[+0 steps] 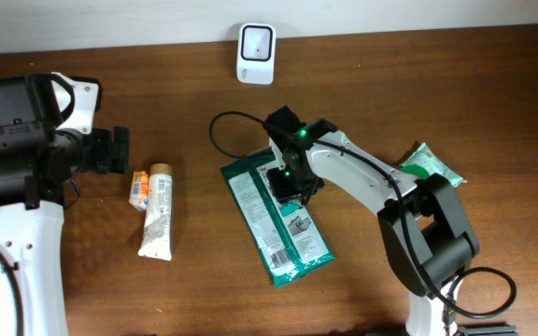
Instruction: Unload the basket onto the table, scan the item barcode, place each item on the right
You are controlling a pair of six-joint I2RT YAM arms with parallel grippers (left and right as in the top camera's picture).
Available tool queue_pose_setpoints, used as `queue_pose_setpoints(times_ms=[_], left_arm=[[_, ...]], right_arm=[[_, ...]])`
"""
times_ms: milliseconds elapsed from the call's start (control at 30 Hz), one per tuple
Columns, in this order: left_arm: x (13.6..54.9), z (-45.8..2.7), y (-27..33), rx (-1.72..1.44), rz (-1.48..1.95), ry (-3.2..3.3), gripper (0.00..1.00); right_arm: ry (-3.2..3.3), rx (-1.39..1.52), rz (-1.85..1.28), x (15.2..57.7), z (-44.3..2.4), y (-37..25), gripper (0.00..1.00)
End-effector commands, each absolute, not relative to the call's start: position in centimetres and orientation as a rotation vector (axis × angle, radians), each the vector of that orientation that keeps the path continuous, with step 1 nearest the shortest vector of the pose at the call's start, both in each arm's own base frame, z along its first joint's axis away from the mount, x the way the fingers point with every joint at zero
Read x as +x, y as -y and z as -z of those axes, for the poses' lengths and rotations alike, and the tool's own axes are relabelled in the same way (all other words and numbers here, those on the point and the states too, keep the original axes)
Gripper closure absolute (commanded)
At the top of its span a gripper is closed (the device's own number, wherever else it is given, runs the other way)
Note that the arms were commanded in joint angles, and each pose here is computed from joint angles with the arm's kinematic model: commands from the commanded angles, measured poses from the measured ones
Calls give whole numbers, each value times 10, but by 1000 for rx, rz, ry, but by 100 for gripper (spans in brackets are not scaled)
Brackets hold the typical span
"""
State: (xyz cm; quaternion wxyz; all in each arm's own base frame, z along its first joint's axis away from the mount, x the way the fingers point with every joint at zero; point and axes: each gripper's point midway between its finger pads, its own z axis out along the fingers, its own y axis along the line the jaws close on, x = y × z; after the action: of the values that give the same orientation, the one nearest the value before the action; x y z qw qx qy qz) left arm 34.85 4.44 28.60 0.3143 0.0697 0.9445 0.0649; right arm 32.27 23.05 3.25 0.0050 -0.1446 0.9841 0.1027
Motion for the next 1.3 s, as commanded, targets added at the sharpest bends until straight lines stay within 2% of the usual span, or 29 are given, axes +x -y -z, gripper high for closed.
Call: queue_pose_setpoints(times_ms=[0, 533, 700, 833, 1000, 1100, 1133, 1167, 1200, 1233, 1267], left_arm=[[347, -294, -43, 203, -169, -2466, 1], [347, -294, -43, 203, -169, -2466, 1], [347, -294, -43, 203, -169, -2466, 1], [350, -296, -42, 202, -165, -2449, 1], [349, -305, 20, 351, 279, -2365, 1], [341, -297, 33, 372, 395, -2394, 1], [338, -278, 37, 313, 466, -2460, 16], [337, -266, 41, 305, 509, -2490, 50], [335, -252, 47, 298, 553, -2525, 68], [330, -217, 60, 311, 628, -2612, 87], [326, -191, 75, 352, 666, -2665, 100]], right_arm=[[-3073, -482, -325, 323, -34, -232, 63], [-3067, -423, -344, 334, -34, -222, 63], [-3104, -311, -624, 340, -44, -203, 64], [-3104, -280, -726, 344, -48, -185, 62], [-3116, -297, -724, 340, -48, -182, 59], [-3122, -296, -723, 339, -48, -182, 59], [-3122, -296, -723, 339, -48, -182, 59], [-3120, -296, -723, 340, -48, -182, 59], [-3119, -296, -724, 340, -48, -182, 59], [-3119, -297, -724, 340, -48, -182, 59], [-3119, -297, -724, 340, -48, -182, 58]])
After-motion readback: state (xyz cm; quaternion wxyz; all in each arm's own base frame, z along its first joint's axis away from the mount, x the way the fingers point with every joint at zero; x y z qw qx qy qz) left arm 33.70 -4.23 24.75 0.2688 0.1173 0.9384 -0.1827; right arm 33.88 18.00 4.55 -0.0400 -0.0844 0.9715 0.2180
